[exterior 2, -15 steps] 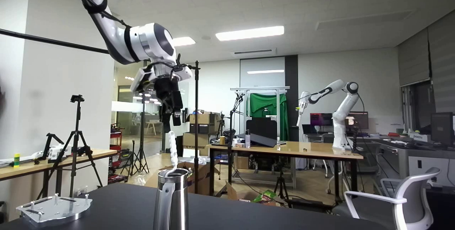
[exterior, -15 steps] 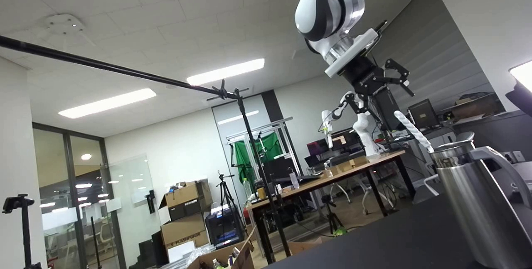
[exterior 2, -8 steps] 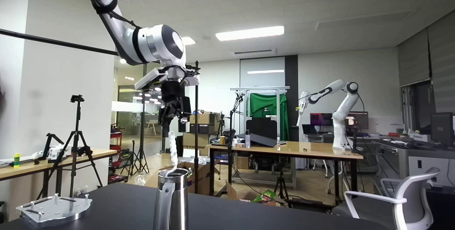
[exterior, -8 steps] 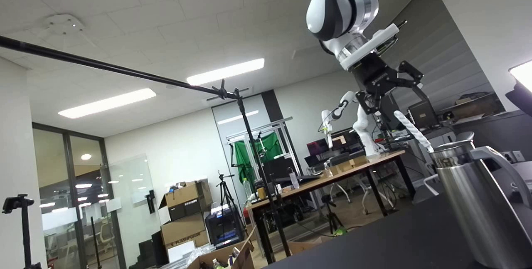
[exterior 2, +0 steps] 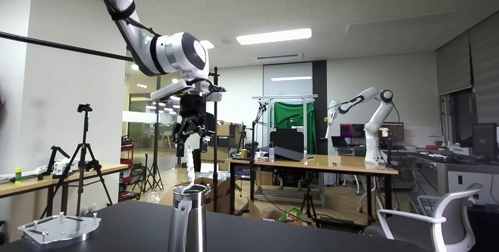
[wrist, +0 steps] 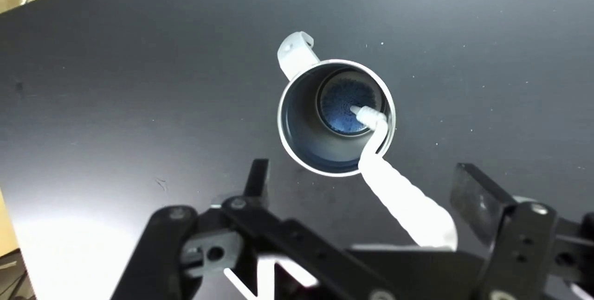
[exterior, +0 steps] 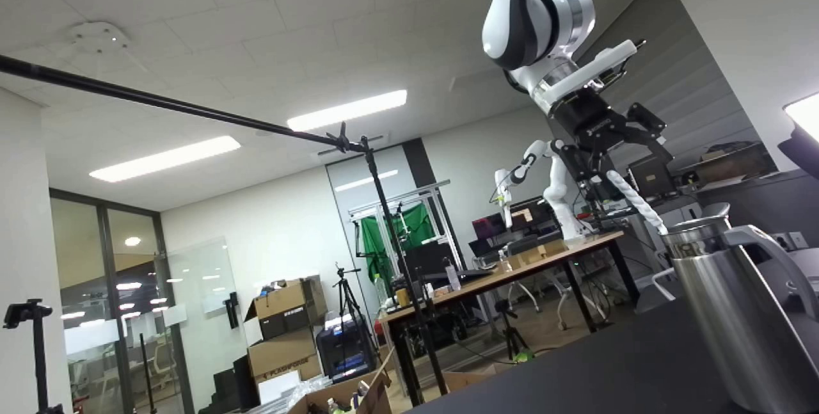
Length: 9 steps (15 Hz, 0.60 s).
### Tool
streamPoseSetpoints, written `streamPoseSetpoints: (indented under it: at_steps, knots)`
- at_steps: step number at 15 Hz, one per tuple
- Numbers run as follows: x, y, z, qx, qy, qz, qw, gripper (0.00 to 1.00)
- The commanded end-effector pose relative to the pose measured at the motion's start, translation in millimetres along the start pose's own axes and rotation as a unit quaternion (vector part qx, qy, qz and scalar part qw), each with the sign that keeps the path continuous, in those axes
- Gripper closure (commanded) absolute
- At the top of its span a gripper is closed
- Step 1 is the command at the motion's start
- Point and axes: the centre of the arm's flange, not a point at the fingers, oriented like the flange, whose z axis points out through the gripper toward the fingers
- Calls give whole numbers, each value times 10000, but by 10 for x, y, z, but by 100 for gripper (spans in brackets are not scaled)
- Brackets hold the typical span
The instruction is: Put the flask inside the flask and use it to scrub the inside
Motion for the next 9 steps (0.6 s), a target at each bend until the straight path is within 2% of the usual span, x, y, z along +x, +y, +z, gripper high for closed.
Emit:
streamPoseSetpoints:
  at_steps: [1, 9]
  knots:
    - [-32, -109, 3, -220, 36, -105, 9997, 0]
    - [-47, -442, 97, -941, 315, -474, 9939, 0]
